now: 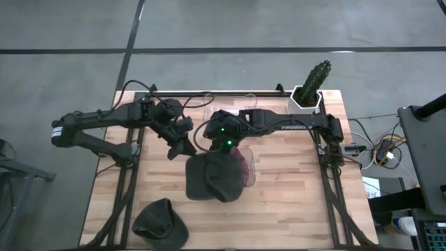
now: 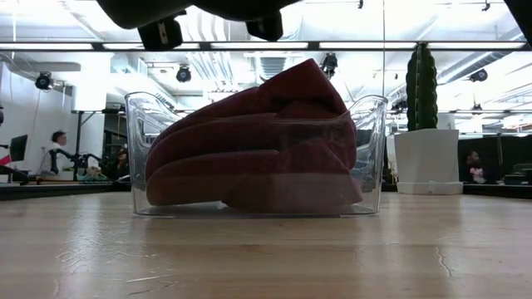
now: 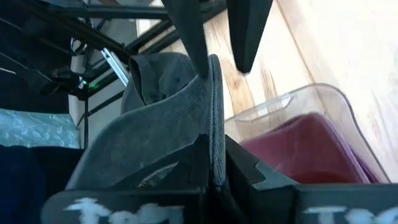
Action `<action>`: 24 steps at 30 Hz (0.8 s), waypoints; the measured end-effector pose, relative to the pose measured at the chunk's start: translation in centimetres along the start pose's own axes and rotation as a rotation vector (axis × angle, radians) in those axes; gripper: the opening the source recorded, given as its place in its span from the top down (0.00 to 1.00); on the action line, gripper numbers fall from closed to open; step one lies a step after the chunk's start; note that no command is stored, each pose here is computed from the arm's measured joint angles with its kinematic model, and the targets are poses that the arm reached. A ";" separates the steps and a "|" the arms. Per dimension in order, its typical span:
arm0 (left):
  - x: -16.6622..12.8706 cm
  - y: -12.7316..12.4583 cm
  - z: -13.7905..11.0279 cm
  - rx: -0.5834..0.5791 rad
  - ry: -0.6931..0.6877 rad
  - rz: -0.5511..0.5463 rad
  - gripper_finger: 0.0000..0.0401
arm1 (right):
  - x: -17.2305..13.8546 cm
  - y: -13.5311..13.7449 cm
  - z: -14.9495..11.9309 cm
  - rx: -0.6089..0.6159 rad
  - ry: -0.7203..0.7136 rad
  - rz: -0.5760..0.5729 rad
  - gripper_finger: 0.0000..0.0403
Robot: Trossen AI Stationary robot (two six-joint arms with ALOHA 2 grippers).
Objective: Pick & Place hat
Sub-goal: Put the top black cap into the top transparent bin
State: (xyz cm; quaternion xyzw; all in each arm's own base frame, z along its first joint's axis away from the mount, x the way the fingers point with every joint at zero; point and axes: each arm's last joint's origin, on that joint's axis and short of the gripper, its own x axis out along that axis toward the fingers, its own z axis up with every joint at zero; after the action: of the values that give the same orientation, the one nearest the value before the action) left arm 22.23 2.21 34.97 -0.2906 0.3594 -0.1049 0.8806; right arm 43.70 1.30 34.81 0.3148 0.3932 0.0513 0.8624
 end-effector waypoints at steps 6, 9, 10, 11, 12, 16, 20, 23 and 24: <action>-1.7 -0.6 -0.3 0.033 -0.082 0.050 0.69 | -0.5 -1.1 0.0 0.015 0.011 -0.089 0.97; -2.8 -1.1 -0.6 0.055 -0.136 0.073 0.68 | -1.1 -2.0 0.4 -0.005 -0.012 -0.153 0.97; -3.2 -1.3 -0.7 0.065 -0.162 0.082 0.68 | -1.3 -2.4 0.6 -0.014 -0.017 -0.167 0.97; -3.6 -1.4 -0.7 0.072 -0.184 0.089 0.68 | -1.6 -2.8 0.8 -0.025 -0.024 -0.184 0.97; -4.0 -1.6 -0.8 0.077 -0.200 0.090 0.68 | -1.8 -3.2 1.0 -0.039 -0.029 -0.194 0.97; -5.3 -2.1 -1.3 0.091 -0.253 0.096 0.68 | -2.7 -5.1 1.9 -0.072 -0.033 -0.232 0.97; -6.4 -2.6 -1.8 0.111 -0.297 0.105 0.68 | -3.8 -7.3 2.6 -0.087 -0.030 -0.302 0.97; -6.9 -2.7 -2.0 0.121 -0.319 0.113 0.68 | -5.0 -9.2 3.2 -0.100 -0.029 -0.354 0.97; -7.0 -2.8 -2.1 0.125 -0.324 0.115 0.68 | -5.4 -9.8 3.4 -0.107 -0.037 -0.379 0.97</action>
State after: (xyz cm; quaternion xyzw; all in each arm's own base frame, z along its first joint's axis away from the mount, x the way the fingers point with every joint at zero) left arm 15.80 1.80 39.41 -0.2276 0.2217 -0.0283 0.9478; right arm 40.89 -10.08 34.23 0.1900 0.4262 -0.0970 0.8791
